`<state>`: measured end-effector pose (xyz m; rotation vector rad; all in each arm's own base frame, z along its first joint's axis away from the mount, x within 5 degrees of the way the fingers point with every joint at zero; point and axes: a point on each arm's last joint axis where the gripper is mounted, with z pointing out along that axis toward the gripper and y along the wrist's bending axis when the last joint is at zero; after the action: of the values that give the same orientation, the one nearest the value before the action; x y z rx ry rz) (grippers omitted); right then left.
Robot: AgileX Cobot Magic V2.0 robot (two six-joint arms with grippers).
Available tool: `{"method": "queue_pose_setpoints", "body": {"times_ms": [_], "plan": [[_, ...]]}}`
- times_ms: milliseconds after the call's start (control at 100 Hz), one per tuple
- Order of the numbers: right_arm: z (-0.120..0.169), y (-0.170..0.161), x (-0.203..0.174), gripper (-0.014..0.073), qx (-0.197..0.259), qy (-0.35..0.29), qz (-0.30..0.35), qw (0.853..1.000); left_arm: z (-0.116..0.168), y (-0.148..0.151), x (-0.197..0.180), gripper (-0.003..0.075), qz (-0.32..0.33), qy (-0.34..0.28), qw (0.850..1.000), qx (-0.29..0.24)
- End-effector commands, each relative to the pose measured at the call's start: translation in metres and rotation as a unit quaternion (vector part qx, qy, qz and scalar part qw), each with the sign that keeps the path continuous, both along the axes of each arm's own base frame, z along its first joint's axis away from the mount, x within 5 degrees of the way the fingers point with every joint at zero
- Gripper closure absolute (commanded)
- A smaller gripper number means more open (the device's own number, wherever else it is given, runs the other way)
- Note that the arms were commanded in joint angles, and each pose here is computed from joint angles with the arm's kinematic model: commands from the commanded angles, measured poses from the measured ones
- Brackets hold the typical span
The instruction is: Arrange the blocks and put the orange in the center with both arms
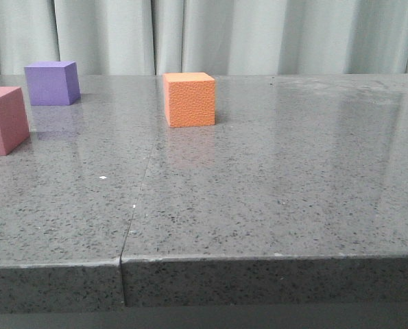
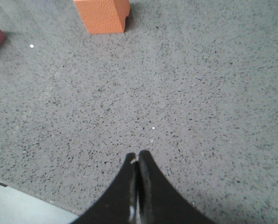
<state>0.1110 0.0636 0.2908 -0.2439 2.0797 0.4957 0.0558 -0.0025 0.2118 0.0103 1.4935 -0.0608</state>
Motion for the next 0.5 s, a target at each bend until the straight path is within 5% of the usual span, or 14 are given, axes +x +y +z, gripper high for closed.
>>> {"method": "queue_pose_setpoints", "body": {"times_ms": [0, 490], "plan": [[0.013, -0.007, -0.010, 0.0664, 0.026, -0.075, 0.002, 0.997, 0.006, 0.000, -0.003, 0.0741, -0.002, -0.049, 0.999, -0.017], [0.005, -0.023, -0.037, 0.0664, 0.043, -0.125, 0.001, 0.991, 0.083, 0.000, -0.002, 0.0741, -0.002, 0.061, 0.998, -0.017]]}}
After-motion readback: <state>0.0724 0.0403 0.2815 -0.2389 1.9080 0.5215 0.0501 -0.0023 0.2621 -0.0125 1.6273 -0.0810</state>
